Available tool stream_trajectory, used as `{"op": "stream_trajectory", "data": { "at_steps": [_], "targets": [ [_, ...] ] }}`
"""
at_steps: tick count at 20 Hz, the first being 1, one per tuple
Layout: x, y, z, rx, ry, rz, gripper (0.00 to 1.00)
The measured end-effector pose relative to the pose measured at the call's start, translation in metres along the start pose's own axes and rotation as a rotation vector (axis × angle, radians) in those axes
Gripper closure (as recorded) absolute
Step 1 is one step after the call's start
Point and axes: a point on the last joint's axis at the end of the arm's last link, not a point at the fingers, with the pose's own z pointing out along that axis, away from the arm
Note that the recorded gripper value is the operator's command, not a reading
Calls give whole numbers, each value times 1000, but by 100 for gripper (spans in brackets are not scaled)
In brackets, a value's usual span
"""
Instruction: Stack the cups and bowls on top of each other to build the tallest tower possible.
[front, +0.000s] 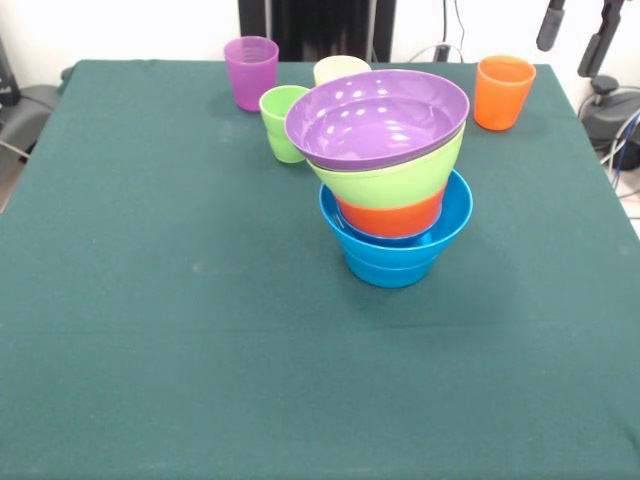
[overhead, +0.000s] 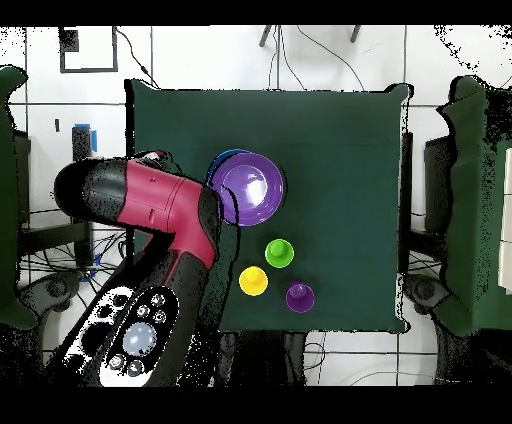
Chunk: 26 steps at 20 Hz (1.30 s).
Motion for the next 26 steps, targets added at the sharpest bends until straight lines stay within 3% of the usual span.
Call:
{"op": "stream_trajectory", "data": {
  "at_steps": [4, 12, 18, 26],
  "targets": [
    [-4, 5, -10, -34, -15, 3, 0],
    [-16, 21, -43, -156, -70, 13, 0],
    [-13, 24, -49, -185, -88, 7, 0],
    [1, 15, -38, -211, -124, -8, 0]
  ]
}}
